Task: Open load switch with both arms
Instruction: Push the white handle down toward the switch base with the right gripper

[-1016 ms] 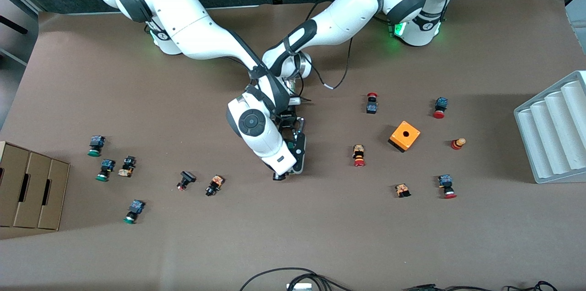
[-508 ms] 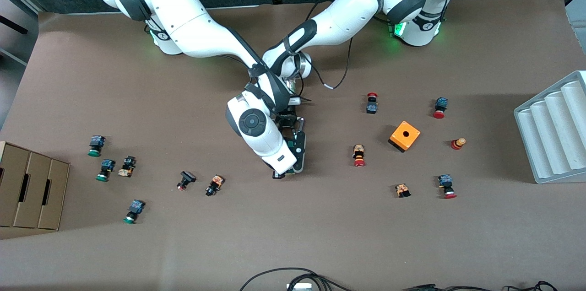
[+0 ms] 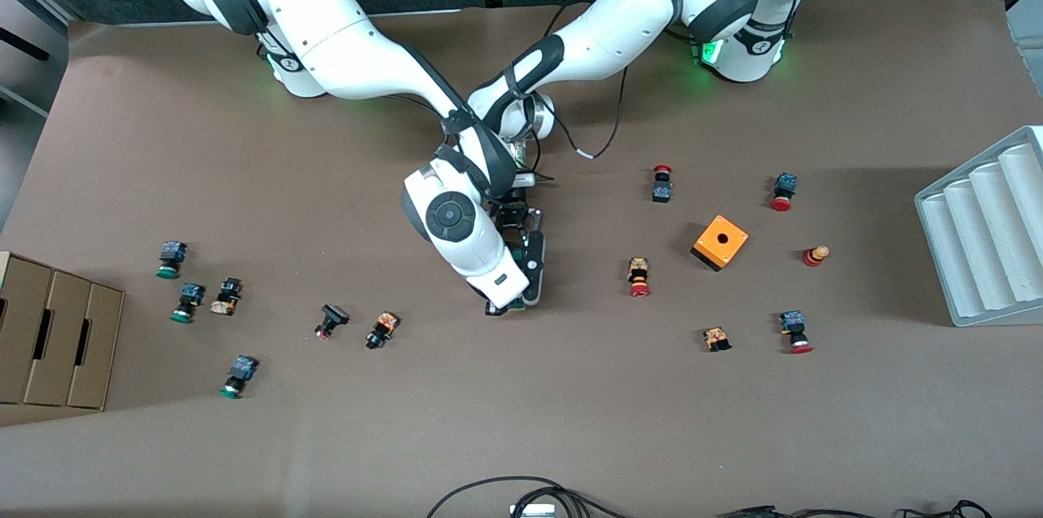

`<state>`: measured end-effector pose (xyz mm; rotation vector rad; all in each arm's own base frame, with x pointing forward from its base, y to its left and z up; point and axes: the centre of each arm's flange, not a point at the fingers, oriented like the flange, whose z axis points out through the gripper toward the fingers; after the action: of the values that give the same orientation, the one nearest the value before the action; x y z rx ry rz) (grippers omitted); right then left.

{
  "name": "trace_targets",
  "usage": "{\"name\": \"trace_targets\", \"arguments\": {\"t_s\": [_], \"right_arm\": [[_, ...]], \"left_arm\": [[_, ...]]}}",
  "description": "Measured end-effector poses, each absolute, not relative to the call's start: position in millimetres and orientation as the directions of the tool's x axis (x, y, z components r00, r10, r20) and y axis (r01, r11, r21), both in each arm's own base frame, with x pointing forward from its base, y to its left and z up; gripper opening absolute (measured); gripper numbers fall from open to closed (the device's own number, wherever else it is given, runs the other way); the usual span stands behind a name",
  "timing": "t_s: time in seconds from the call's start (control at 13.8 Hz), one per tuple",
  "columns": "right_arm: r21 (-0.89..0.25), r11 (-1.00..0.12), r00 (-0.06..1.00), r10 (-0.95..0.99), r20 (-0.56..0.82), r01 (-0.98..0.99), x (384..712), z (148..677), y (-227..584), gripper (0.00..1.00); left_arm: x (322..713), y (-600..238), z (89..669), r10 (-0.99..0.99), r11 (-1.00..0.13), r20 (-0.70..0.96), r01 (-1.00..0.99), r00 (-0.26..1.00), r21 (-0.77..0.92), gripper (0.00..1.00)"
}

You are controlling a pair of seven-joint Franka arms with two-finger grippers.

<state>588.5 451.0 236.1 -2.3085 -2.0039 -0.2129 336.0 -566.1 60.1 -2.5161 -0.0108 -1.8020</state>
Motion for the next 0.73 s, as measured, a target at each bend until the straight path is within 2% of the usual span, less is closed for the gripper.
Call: {"name": "trace_targets", "arguments": {"t_s": [0.73], "right_arm": [[0.015, -0.139, 0.136, 0.98, 0.145, 0.99, 585.1, 243.8, 452.3, 0.38]], "left_arm": [[336.0, -566.1, 60.1, -0.022, -0.999, 0.946, 0.033, 0.322, -0.034, 0.49]]}}
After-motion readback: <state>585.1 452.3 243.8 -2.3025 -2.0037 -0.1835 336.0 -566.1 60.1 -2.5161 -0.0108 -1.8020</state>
